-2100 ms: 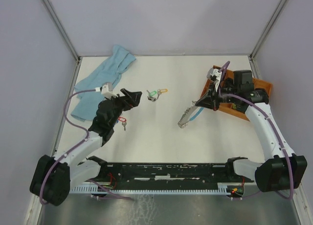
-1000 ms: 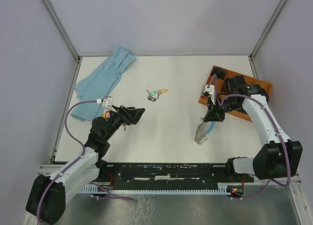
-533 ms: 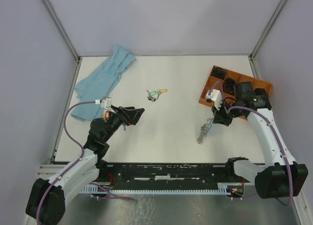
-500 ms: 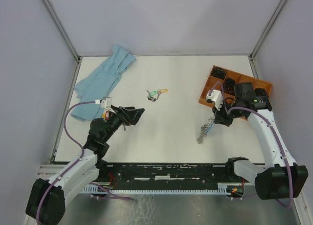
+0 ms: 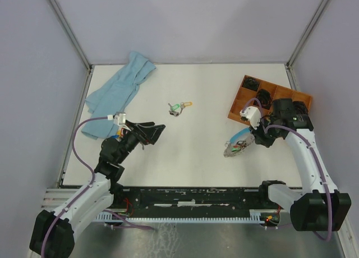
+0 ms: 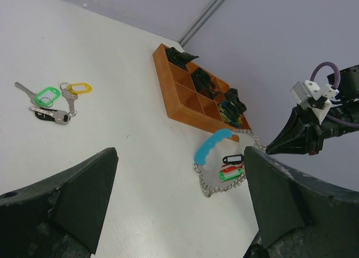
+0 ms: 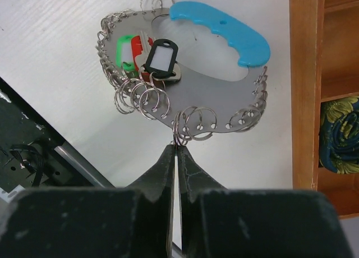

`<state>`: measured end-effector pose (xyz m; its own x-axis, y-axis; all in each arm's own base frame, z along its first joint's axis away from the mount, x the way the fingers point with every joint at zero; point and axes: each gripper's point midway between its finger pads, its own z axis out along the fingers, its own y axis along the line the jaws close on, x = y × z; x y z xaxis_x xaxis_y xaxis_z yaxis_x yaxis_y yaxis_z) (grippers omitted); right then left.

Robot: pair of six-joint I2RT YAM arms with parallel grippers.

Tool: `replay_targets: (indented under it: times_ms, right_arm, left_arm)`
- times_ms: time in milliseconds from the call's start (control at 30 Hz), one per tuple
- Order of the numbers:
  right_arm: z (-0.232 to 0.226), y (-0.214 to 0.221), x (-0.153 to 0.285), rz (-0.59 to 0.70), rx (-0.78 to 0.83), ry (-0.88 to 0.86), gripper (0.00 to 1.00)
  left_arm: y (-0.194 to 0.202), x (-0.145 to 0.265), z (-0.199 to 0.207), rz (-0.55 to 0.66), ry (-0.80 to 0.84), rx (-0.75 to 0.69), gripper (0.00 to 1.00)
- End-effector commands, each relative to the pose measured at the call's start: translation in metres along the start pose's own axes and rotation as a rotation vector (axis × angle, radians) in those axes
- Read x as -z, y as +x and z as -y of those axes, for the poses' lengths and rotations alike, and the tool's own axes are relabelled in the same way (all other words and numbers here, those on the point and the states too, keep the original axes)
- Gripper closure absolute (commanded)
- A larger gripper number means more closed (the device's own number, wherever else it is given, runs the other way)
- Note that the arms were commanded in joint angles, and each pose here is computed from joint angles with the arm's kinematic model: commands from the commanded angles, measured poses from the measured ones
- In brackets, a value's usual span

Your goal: Remove the keys from the keyring

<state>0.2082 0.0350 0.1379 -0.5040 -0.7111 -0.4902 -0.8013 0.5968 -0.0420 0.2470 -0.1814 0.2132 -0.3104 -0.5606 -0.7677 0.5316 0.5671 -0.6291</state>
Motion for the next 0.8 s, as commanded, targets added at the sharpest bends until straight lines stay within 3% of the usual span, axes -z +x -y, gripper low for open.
replay_targets:
  times_ms: [0,300,533,767]
  right_arm:
    - [0.009,0.001,0.000,0.000,-0.014,0.043,0.89]
    - [0.009,0.004,-0.004,0.007,-0.044,0.032,0.84]
    - [0.011,-0.002,0.004,0.070,-0.076,0.060,0.40]
    - [0.018,-0.021,0.023,0.181,-0.122,0.119,0.18]
  left_arm:
    - [-0.010,0.001,0.014,0.027,0.050,0.011,0.00]
    - [-0.013,0.003,0.020,0.029,0.063,0.013,0.00]
    - [-0.015,0.004,0.024,0.018,0.070,0.019,0.00]
    - [-0.025,0.002,0.034,-0.004,0.061,0.006,0.01]
